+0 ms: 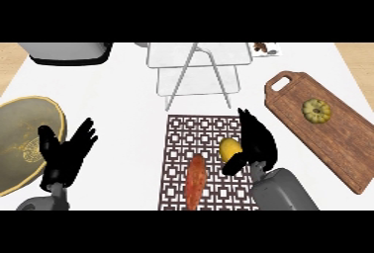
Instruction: Pick the lemon from the placemat and place it in the tiered shelf
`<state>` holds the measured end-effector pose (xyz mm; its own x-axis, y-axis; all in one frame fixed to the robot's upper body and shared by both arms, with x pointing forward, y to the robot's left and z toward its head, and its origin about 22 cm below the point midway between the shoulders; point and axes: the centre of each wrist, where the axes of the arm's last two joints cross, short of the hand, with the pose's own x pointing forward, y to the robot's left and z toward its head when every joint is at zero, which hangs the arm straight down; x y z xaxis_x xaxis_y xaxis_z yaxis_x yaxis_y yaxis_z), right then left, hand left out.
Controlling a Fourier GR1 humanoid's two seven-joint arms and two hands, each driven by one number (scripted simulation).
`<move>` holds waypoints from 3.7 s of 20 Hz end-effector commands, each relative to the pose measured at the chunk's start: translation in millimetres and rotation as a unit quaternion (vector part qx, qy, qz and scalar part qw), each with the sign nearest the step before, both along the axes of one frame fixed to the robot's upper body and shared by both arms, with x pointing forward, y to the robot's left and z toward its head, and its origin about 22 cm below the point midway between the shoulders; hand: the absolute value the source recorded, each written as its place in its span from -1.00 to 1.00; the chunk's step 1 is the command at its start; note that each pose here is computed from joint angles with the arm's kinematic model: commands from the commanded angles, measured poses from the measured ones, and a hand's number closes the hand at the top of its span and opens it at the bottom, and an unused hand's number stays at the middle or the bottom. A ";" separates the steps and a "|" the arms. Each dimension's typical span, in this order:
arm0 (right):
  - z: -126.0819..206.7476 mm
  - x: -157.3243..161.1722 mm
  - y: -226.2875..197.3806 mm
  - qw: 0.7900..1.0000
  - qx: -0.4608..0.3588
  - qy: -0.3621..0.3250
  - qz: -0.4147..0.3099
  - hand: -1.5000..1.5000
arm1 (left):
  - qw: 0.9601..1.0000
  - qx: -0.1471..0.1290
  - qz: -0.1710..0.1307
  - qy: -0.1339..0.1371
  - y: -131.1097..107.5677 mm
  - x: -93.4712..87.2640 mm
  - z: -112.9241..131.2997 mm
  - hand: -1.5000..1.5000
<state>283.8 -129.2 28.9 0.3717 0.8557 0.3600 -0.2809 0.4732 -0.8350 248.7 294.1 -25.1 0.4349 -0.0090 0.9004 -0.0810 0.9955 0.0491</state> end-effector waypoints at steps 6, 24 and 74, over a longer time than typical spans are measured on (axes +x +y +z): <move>-21.5 11.1 -5.0 1.000 0.010 -0.019 0.007 -1.00 | 1.000 -0.002 0.001 0.006 -21.3 2.6 8.9 0.00; -42.8 -12.1 71.1 0.985 0.046 -0.007 0.165 1.00 | 1.000 0.006 -0.010 0.000 -13.2 10.0 -5.6 0.00; 339.4 88.6 91.5 0.942 0.080 -0.316 0.078 1.00 | 1.000 0.003 -0.006 -0.001 -5.5 -0.8 2.9 0.00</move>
<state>357.2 -33.4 370.4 -0.0998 0.7778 0.6206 0.2016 0.6266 -0.7529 251.1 288.7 -22.2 0.4430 -0.0197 0.8963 -0.0699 0.9960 0.0564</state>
